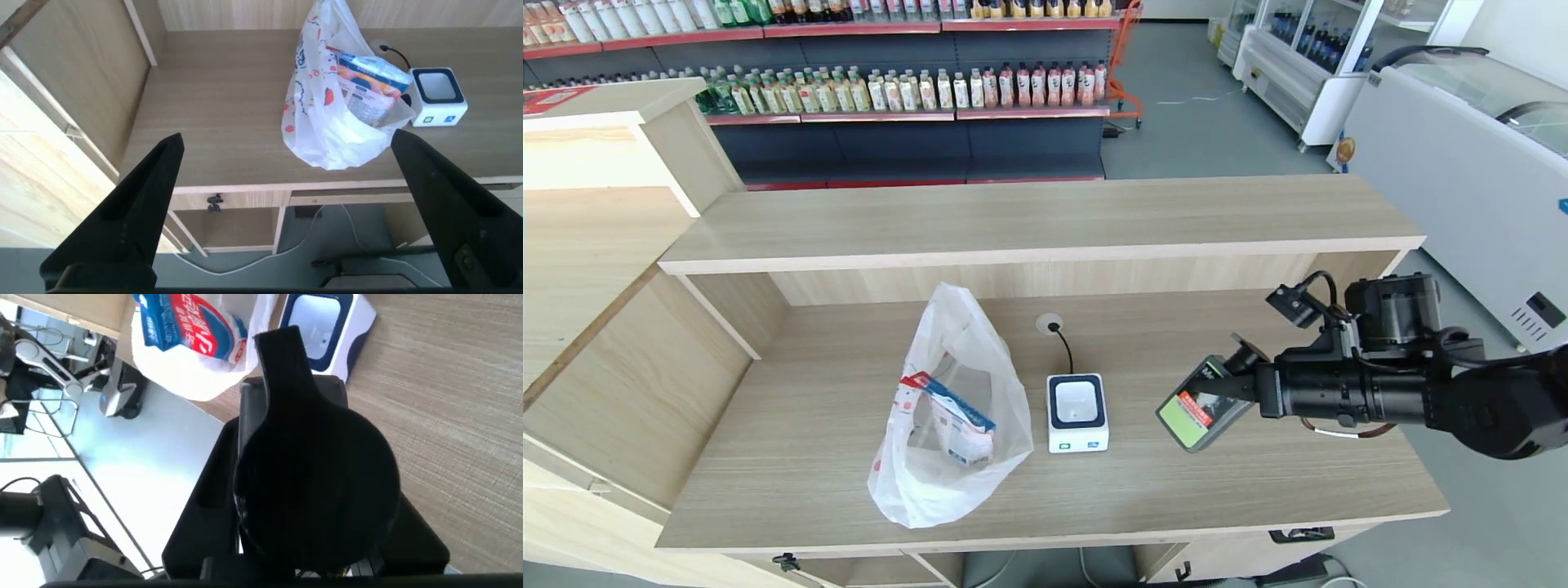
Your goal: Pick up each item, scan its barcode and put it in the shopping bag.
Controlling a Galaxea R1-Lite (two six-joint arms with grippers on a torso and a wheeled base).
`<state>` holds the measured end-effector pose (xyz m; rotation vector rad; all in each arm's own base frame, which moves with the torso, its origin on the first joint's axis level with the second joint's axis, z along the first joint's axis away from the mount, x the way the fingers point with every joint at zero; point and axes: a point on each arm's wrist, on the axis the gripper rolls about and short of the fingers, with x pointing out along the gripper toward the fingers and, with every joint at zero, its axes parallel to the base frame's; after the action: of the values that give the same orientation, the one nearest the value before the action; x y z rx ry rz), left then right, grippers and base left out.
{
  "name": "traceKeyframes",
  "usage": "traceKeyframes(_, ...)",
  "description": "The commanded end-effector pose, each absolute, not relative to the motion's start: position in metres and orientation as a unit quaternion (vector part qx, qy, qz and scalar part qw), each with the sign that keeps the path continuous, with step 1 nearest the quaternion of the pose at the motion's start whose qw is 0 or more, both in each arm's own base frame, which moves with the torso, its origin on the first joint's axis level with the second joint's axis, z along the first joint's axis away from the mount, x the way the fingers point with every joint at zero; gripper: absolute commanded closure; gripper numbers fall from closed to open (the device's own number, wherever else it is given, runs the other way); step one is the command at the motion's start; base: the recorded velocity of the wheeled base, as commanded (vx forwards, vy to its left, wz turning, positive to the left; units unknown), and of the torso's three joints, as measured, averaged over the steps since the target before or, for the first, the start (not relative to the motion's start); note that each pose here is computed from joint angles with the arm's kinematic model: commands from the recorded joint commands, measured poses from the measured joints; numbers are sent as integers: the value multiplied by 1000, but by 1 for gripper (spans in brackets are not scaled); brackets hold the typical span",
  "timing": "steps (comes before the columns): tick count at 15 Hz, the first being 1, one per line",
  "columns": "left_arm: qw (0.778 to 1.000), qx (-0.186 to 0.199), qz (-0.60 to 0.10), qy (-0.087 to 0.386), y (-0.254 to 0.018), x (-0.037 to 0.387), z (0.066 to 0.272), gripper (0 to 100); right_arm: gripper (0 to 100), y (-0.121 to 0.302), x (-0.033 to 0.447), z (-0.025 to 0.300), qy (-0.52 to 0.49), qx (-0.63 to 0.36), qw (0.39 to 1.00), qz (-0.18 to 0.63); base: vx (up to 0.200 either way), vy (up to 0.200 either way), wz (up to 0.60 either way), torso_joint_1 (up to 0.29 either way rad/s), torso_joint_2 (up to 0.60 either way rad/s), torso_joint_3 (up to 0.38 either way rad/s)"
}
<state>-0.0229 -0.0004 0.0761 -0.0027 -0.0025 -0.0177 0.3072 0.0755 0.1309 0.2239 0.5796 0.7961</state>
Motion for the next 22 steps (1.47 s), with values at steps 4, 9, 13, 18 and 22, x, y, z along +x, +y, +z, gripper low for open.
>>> traceKeyframes(4, 1000, -2, -8, -2, 0, -23, 76, 0, 100, 93, 328, 94, 293, 100, 870, 384, 0, 0, 0, 0, 0, 0)
traceKeyframes(9, 1000, -2, -8, -2, 0, -23, 76, 0, 100, 98, 344, 93, 284, 101, 872, 385, 160, 0, 0, 3, 4, 3)
traceKeyframes(13, 1000, -2, -8, -2, 0, -23, 76, 0, 100, 105, 345, 89, 289, 100, 867, 393, 0, 0, 0, 0, 0, 0)
traceKeyframes(18, 1000, -2, -8, -2, 0, -23, 76, 0, 100, 123, 342, 83, 298, 93, 856, 413, 0, 0, 0, 0, 0, 0)
traceKeyframes(22, 1000, -2, -8, -2, 0, -23, 76, 0, 100, 133, 343, 67, 315, 88, 847, 420, 0, 0, 0, 0, 0, 0)
